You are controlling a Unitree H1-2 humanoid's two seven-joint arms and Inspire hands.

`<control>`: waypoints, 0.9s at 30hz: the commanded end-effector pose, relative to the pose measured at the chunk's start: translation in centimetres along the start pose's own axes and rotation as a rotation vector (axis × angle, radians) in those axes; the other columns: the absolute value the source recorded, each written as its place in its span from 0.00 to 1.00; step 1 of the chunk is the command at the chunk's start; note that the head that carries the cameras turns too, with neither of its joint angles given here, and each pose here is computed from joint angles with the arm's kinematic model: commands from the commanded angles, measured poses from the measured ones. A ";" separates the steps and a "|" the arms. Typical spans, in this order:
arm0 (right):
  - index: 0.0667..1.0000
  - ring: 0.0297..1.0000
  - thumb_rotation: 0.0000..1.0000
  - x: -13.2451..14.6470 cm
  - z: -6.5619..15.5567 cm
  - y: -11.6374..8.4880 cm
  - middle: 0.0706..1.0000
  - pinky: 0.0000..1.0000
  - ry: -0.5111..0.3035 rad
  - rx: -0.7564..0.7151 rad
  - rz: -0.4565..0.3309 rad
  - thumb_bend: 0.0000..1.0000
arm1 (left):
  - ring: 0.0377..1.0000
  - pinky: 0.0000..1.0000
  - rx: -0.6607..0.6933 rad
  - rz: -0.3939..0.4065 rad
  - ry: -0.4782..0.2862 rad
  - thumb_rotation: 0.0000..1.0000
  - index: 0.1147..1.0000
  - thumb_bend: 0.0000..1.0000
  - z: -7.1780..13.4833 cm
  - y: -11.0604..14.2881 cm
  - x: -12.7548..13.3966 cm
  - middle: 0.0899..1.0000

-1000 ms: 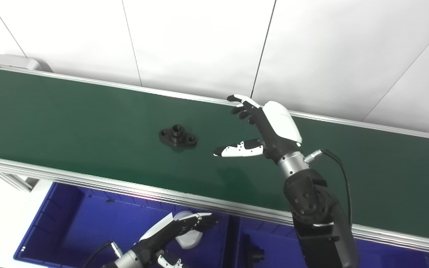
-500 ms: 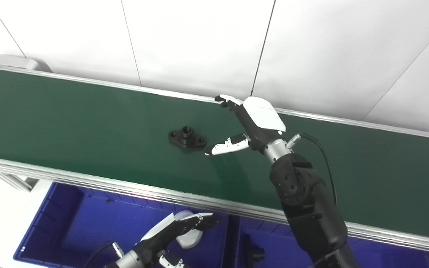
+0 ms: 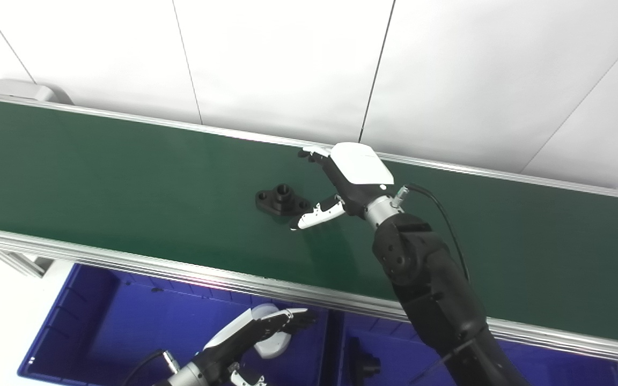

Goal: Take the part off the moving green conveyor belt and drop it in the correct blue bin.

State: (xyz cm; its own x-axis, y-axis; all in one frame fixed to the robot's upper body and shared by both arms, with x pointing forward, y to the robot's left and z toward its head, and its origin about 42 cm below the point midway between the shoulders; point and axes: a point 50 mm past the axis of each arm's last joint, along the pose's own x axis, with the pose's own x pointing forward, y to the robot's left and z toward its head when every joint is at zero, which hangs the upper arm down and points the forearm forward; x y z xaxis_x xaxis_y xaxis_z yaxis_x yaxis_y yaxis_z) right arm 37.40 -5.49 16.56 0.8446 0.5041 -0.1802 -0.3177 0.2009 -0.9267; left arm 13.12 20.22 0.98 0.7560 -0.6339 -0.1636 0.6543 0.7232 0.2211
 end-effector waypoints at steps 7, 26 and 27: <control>0.79 0.76 0.33 1.7 0.7 -1.3 0.77 0.73 -0.031 -0.060 -0.058 0.83 | 0.85 0.83 0.031 0.015 -0.057 0.15 0.85 0.84 0.8 0.6 0.0 0.86; 0.75 0.66 0.22 2.2 -1.5 1.5 0.68 0.62 0.006 -0.068 -0.015 0.79 | 0.84 0.82 0.028 0.026 -0.081 0.19 0.85 0.84 1.6 0.2 0.2 0.85; 0.74 0.66 0.22 2.1 -1.5 1.8 0.68 0.61 0.009 -0.060 -0.008 0.79 | 0.84 0.82 0.031 0.026 -0.084 0.20 0.85 0.84 1.7 0.2 0.2 0.85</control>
State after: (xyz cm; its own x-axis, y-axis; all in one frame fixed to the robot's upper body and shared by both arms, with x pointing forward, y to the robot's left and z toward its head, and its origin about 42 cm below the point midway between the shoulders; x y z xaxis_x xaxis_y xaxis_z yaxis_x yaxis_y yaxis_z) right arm 38.86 -6.19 12.65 0.8595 0.4537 -0.2357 -0.3263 0.1319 -0.9360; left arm 13.15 20.03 1.43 0.7623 -0.6305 -0.1463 0.6461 0.7281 0.2288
